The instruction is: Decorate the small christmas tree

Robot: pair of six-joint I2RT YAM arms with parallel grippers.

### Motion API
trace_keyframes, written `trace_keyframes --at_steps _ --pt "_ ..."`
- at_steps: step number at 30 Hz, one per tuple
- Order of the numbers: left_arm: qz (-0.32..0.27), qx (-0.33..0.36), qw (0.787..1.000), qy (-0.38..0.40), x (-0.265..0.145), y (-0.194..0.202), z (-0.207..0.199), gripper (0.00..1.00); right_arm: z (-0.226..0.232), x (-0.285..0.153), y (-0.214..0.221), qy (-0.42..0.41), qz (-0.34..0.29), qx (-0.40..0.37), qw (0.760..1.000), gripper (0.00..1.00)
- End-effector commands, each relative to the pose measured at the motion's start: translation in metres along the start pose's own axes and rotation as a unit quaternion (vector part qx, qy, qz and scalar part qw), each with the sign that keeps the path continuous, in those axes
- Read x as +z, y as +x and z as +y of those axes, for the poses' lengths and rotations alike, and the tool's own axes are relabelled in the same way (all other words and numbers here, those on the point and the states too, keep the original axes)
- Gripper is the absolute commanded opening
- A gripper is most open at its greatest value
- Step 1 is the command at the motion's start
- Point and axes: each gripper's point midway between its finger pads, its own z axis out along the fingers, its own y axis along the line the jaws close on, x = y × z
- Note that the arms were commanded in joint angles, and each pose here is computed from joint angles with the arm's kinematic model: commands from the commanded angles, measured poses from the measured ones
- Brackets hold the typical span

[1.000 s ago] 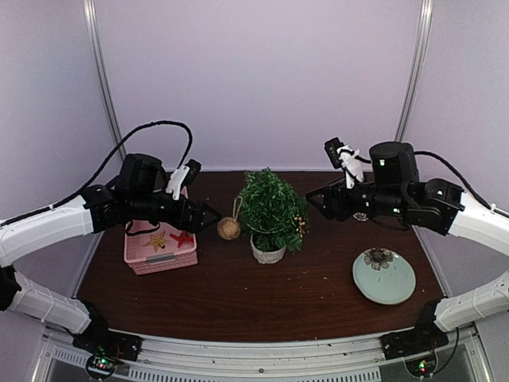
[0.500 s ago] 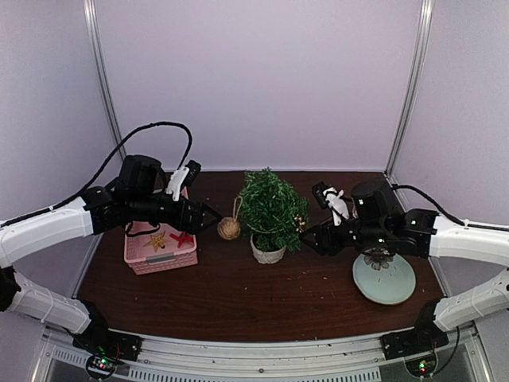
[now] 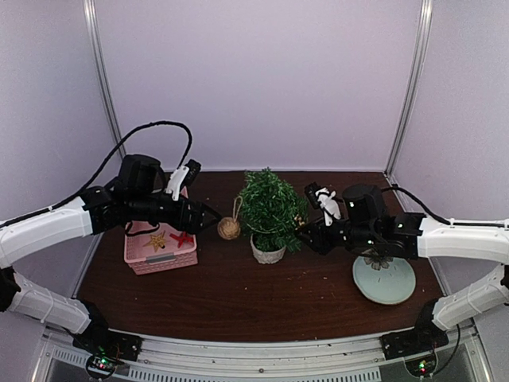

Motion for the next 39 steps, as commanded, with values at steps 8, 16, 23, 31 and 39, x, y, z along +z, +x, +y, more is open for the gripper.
trace_keyframes --at_steps 8,16,23,31,39 --pt "-0.037 0.023 0.999 0.011 -0.007 -0.028 -0.008 0.98 -0.004 -0.017 -0.014 0.016 -0.025 -0.007 1.000 0.03" --pt "-0.040 0.030 0.999 0.020 -0.009 -0.031 -0.012 0.97 -0.003 -0.039 -0.019 0.018 -0.029 -0.018 0.999 0.00" --pt "-0.042 0.061 0.997 0.033 -0.014 -0.039 -0.021 0.97 0.001 -0.056 -0.023 0.012 -0.031 -0.025 0.999 0.00" --pt "-0.034 0.062 0.997 0.042 -0.010 -0.037 -0.022 0.97 0.014 -0.021 -0.030 -0.017 -0.005 -0.023 1.000 0.00" --pt "-0.041 0.060 0.997 0.038 -0.016 -0.036 -0.022 0.97 0.005 -0.010 -0.027 0.010 0.019 -0.023 1.000 0.00"
